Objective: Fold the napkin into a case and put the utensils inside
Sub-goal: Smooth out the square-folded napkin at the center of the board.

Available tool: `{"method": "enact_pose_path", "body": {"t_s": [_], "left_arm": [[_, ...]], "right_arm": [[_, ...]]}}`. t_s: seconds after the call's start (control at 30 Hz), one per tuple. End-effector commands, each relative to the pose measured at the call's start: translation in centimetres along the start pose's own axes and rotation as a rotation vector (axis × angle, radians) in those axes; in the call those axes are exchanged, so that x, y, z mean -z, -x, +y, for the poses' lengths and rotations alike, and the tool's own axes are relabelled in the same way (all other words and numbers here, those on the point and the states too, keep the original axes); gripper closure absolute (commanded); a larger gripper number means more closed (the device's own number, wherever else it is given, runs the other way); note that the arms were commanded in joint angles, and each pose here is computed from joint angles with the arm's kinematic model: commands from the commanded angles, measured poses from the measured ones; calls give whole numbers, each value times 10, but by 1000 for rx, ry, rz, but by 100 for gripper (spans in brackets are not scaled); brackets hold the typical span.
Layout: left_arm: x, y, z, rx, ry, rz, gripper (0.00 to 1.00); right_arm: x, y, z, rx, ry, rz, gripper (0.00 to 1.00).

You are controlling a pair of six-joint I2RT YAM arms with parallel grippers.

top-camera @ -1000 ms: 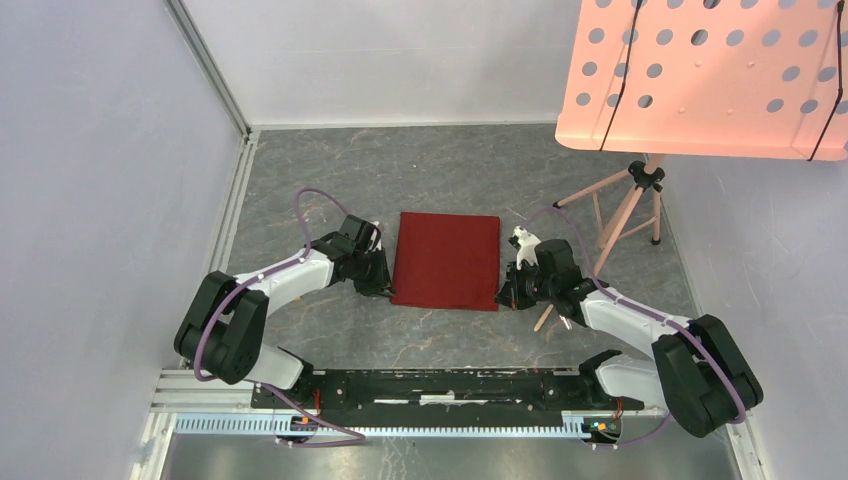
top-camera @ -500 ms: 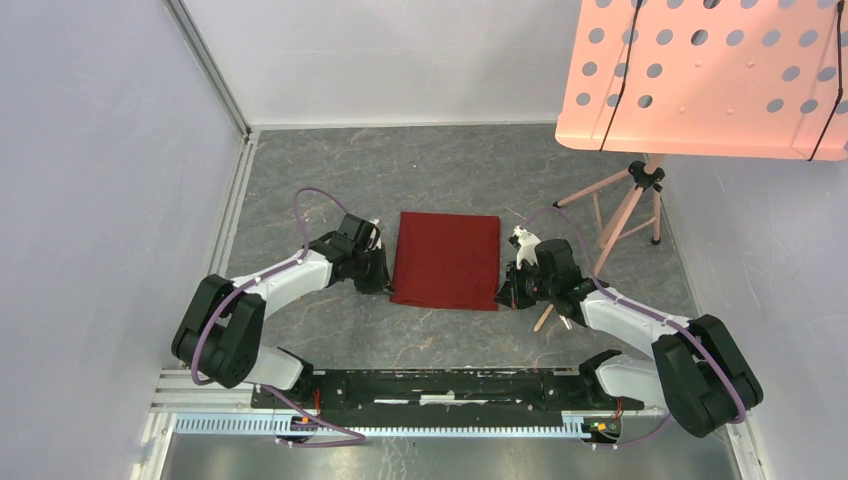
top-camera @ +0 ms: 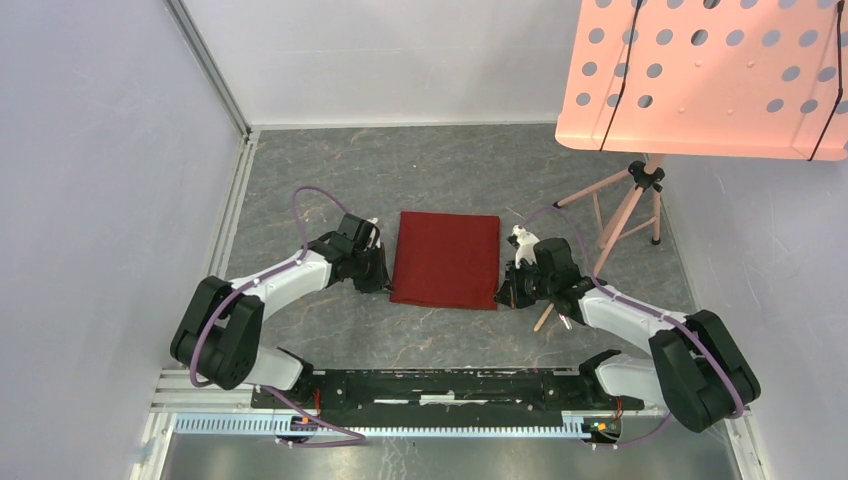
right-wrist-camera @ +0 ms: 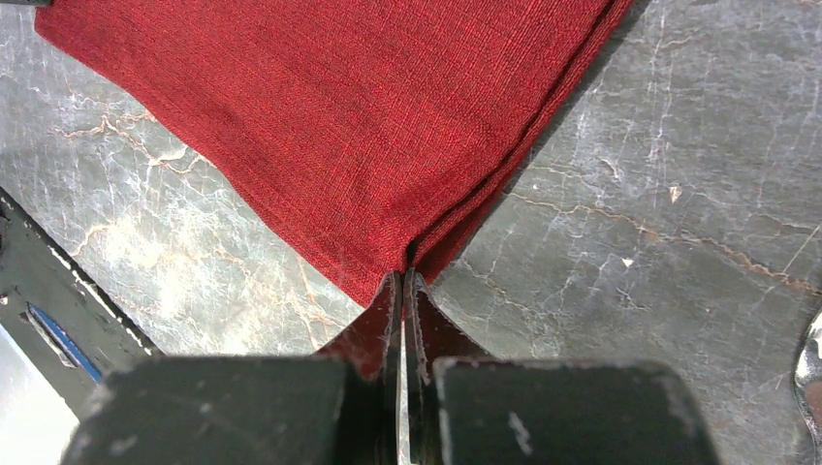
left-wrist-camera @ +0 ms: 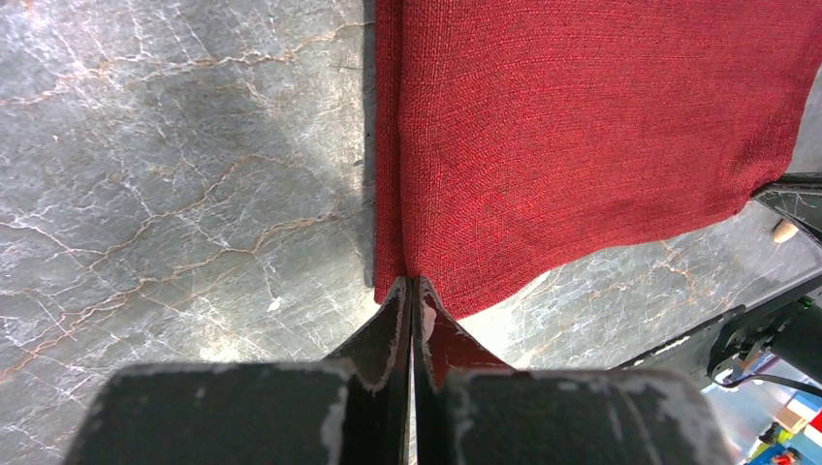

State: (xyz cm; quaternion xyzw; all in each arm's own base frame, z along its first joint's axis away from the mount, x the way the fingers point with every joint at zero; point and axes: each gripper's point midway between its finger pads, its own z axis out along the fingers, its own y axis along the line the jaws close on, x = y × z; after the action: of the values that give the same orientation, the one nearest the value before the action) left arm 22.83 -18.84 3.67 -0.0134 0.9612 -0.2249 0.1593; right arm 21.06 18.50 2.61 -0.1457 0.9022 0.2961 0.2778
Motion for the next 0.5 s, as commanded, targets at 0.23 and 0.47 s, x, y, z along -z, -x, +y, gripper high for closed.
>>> {"method": "enact_pose_path", "body": {"t_s": [0.23, 0.47], "left_arm": [[5, 21, -7, -62, -7, -68, 98], [9, 25, -9, -70, -3, -79, 98]], "right_arm": [[3, 36, 7, 41, 6, -86, 100], [1, 38, 6, 46, -2, -86, 100]]}}
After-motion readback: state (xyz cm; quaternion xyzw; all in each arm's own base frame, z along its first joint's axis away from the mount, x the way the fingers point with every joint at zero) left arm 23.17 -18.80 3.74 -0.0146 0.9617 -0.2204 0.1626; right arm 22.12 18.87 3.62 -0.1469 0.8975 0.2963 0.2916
